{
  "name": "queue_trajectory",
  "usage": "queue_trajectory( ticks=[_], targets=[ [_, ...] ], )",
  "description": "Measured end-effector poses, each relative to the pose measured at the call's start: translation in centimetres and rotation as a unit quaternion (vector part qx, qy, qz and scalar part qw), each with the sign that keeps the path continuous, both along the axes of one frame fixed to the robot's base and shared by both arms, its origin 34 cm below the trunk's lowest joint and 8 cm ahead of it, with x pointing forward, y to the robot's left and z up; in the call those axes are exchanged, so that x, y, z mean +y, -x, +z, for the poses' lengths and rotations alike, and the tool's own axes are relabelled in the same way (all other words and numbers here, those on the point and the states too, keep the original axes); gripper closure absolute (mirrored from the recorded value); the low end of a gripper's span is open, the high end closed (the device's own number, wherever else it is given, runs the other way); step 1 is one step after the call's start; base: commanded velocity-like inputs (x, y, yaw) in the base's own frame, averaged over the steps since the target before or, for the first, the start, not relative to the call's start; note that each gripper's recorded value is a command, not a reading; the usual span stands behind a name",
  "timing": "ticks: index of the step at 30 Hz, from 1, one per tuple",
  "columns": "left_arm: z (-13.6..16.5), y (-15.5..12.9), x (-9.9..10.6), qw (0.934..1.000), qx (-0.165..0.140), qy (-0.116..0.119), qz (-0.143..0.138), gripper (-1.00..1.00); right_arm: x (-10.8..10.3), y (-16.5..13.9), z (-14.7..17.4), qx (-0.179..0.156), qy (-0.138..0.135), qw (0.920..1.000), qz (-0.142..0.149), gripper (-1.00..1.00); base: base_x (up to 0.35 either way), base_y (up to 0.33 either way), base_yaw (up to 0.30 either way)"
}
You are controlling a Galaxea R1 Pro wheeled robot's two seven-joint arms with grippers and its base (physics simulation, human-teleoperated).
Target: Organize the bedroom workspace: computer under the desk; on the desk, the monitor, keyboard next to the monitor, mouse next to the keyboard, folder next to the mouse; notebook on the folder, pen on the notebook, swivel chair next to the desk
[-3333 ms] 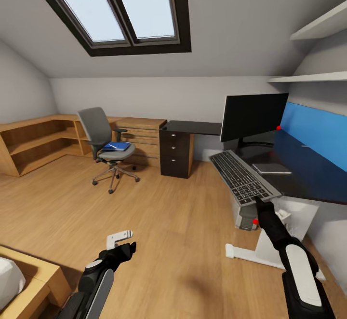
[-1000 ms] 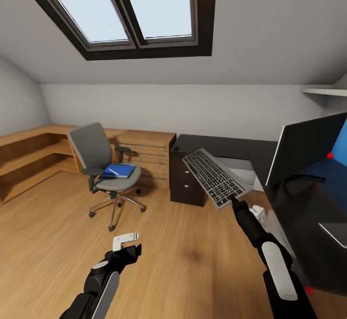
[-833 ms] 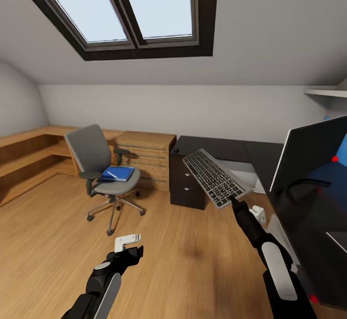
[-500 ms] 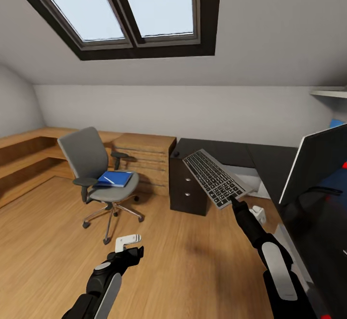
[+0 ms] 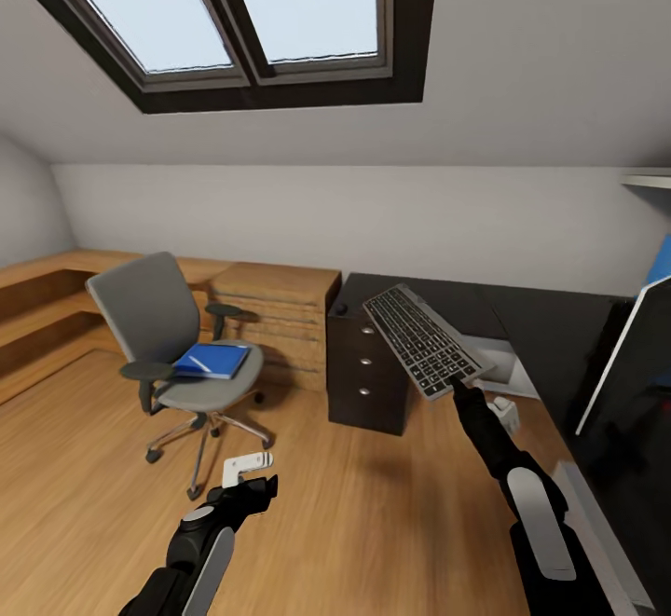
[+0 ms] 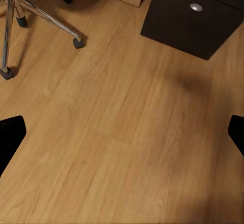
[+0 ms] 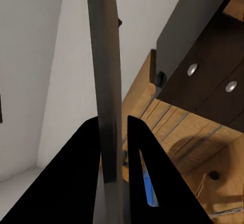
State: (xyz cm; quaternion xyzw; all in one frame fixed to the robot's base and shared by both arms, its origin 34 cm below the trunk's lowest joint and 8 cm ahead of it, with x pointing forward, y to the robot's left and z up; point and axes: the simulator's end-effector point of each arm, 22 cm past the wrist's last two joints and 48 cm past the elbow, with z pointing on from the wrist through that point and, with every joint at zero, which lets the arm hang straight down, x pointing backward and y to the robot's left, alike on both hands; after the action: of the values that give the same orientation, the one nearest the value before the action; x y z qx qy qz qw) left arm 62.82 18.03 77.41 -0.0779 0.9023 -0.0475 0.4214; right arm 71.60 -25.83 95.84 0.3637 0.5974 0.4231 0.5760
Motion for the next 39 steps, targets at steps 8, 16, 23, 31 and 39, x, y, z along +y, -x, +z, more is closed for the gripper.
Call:
queue_trajectory(
  ticks=[8,16,23,31,39],
  targets=[
    [0.00,0.00,0.01,1.0000,0.000,0.000,0.000,-1.00,-0.35,-0.02,0.16,-0.003,0.001,1.0000,-0.005,1.00,0.339,0.000,0.000],
    [-0.01,0.00,0.05,1.0000,0.000,0.001,0.001,-1.00,-0.32,-0.01,0.22,-0.004,0.001,1.0000,-0.005,1.00,0.339,0.004,0.000],
    [-0.03,0.01,0.03,1.0000,0.001,0.002,0.001,-1.00,-0.35,-0.02,0.25,-0.005,0.000,1.0000,-0.006,1.00,0.300,0.070,0.000],
    [-0.05,0.01,0.15,1.0000,0.001,0.002,0.002,-1.00,-0.31,-0.03,0.52,-0.010,-0.030,0.9995,-0.009,1.00,0.273,0.054,0.000],
    [-0.05,0.02,0.06,1.0000,0.001,0.001,0.002,-1.00,-0.54,-0.02,0.51,-0.010,-0.031,0.9994,-0.012,1.00,0.325,0.002,0.000]
  ],
)
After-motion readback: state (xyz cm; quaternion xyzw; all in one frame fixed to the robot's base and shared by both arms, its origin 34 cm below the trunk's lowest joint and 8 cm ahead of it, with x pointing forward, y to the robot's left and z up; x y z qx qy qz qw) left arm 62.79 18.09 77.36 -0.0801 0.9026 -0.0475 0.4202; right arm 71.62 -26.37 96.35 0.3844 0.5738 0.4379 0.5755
